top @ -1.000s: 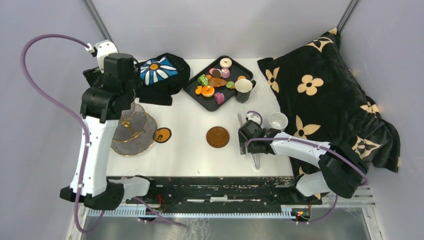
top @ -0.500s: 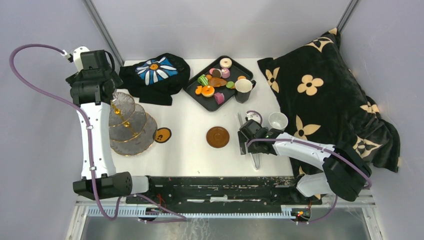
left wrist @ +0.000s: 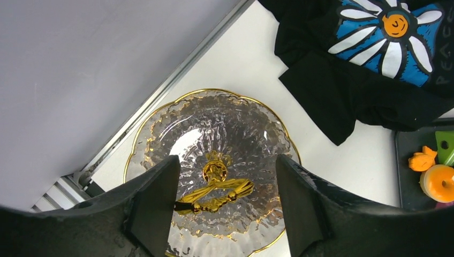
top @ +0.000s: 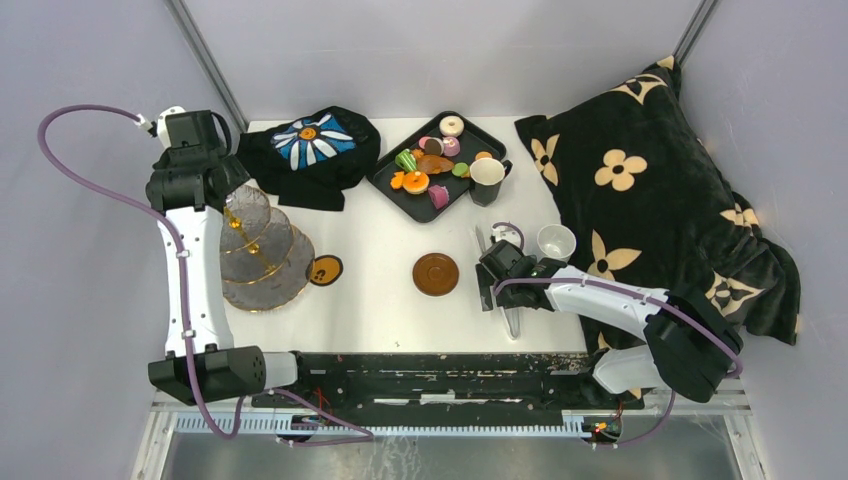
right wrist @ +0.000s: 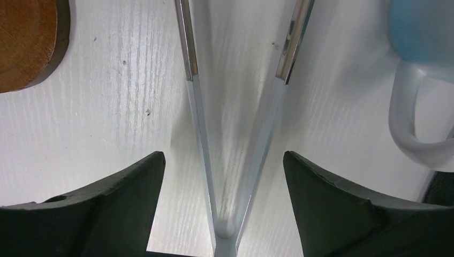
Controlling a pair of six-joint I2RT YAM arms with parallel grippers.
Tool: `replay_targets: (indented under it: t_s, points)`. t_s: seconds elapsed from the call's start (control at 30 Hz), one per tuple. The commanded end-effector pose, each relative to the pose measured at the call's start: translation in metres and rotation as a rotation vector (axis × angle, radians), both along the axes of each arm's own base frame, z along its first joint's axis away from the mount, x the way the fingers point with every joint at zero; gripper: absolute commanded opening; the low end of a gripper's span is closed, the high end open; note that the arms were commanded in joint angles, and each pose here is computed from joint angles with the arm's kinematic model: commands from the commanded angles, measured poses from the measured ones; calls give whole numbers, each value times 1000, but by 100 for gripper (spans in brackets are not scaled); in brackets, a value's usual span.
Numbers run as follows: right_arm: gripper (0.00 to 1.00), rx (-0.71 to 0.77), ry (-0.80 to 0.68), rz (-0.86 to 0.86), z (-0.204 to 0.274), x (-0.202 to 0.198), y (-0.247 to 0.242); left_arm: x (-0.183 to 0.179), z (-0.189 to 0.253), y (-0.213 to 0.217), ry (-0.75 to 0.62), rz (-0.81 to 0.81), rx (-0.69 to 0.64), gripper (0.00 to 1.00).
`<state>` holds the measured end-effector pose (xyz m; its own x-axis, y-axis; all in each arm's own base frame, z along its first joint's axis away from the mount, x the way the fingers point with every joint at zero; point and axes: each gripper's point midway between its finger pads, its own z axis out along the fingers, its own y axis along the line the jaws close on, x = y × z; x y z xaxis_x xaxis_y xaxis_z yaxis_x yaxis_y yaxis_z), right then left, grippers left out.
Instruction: Serve the afternoon tea
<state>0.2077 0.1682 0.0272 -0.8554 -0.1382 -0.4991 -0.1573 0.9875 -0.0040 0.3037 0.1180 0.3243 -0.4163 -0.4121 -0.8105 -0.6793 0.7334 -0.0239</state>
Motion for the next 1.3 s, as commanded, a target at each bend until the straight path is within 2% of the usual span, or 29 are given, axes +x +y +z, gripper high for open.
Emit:
replay_targets:
  t_s: [0.0,0.2,0.4,0.77,1.0,1.27]
  points:
    - [88,8,-20,14,2,3,4,2,12,-4,-85,-1,-28,70]
    - [88,1,-11,9,-1,3,4,7,11,-14,-108,-54,-64,56]
    - [87,0,-5,7,-2,5,7,14,12,-37,-137,-163,-139,50]
    - [87,-3,15,4,-7,4,8,19,-3,-89,-188,-376,-327,48]
    - [87,-30,6,-50,-6,4,-1,14,3,-103,-199,-454,-344,47]
    - [88,-42,-15,-83,-2,6,-6,20,-11,-126,-203,-522,-399,48]
